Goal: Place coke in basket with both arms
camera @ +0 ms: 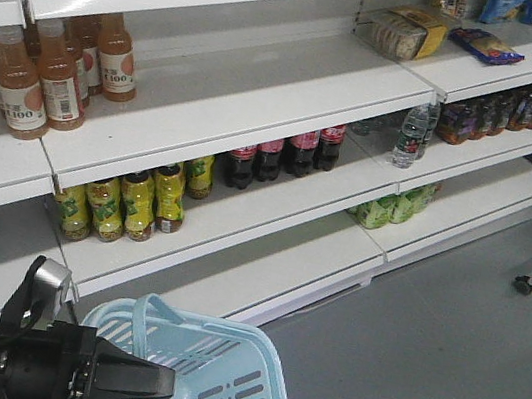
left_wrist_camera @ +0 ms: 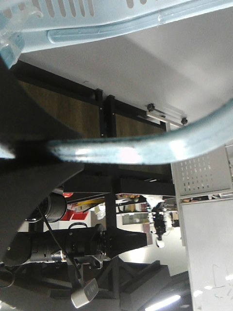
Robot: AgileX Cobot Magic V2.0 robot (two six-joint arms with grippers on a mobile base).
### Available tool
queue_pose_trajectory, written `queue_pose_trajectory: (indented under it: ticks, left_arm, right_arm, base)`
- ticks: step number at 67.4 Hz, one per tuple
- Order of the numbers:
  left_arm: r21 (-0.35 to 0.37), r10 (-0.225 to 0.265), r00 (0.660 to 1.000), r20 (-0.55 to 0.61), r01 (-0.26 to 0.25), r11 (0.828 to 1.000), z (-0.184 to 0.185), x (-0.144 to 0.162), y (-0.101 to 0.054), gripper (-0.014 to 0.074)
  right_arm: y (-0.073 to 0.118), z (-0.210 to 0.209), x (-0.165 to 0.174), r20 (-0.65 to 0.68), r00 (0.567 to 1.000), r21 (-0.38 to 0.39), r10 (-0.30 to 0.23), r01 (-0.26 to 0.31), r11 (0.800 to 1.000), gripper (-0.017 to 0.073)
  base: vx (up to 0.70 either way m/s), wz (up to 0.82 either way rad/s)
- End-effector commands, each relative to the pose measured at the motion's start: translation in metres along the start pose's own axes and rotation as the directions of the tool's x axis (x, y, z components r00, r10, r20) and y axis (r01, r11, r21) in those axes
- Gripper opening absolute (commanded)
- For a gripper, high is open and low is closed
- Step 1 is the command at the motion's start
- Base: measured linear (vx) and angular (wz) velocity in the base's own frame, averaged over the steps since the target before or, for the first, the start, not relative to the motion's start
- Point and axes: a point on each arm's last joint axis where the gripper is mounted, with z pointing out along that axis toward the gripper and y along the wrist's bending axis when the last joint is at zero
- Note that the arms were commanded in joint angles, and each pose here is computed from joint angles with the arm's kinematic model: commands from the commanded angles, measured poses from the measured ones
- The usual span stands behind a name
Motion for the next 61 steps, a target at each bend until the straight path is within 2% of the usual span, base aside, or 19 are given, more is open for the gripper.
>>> queue_pose_trajectory:
  ticks: [1, 61]
  left_arm:
    - [0.251, 0.039, 0.999, -0.022, -0.033, 0.967, -0.0044, 0.0019, -0.0298, -0.0008]
    - [0.251, 0.039, 0.999, -0.022, -0.033, 0.967, -0.0044, 0.0019, -0.0298, -0.0008]
  right_arm:
    - [0.0001, -0.0009, -0.0045, 0.075, 0.997, 0.001, -0.012, 0.012, 1.000, -0.0010]
    - [0.0001, -0.0009, -0.0045, 0.075, 0.997, 0.001, -0.012, 0.012, 1.000, -0.0010]
  base:
    - [-0.03, -0.26]
    - [-0.02, -0.27]
